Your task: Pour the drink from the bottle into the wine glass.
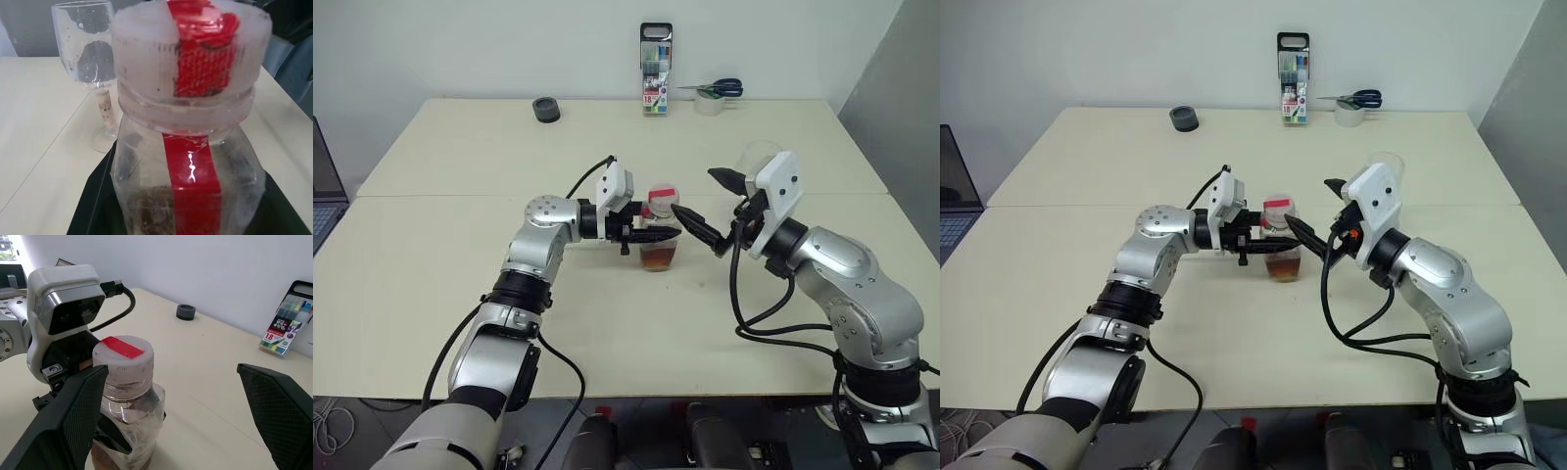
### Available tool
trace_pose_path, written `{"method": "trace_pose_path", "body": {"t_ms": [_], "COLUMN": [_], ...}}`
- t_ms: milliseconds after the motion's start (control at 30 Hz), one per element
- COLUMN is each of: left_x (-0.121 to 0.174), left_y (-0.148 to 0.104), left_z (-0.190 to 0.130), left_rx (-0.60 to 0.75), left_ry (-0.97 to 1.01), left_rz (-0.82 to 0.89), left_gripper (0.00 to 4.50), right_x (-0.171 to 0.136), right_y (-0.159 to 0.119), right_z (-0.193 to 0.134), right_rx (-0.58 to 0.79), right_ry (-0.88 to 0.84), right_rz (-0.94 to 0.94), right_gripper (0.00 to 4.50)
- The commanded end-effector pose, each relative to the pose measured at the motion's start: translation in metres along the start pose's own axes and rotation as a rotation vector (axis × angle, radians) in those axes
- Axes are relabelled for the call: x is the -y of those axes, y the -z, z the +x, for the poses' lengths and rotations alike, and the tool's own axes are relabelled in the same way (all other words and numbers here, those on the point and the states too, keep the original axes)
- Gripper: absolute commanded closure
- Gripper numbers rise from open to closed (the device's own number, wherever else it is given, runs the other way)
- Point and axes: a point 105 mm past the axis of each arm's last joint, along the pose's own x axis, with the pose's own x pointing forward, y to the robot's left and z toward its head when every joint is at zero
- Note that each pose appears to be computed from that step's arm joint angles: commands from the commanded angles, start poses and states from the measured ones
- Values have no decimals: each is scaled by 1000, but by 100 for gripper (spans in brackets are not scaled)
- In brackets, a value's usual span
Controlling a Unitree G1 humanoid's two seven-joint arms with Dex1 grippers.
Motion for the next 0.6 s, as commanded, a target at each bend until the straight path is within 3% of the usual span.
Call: {"method": "trace_pose_path", "body": {"t_ms": [33,333,600], "left_x": [0,1,3], "left_y": [-16,-15,-16], "left_z": [0,0,4], "left_rx": [37,41,46], "left_ry": [7,11,23], "left_rz": [64,62,63], "left_gripper": [276,276,276], "right_x": [-6,-15,-17], "right_y": [-15,-17,-15], "right_z": [-9,-7,21], "right_rx": [42,24,-25], "right_ry": [-48,-143,-217], "right_rz": [-5,90,-22], "right_gripper": [0,0,0]}}
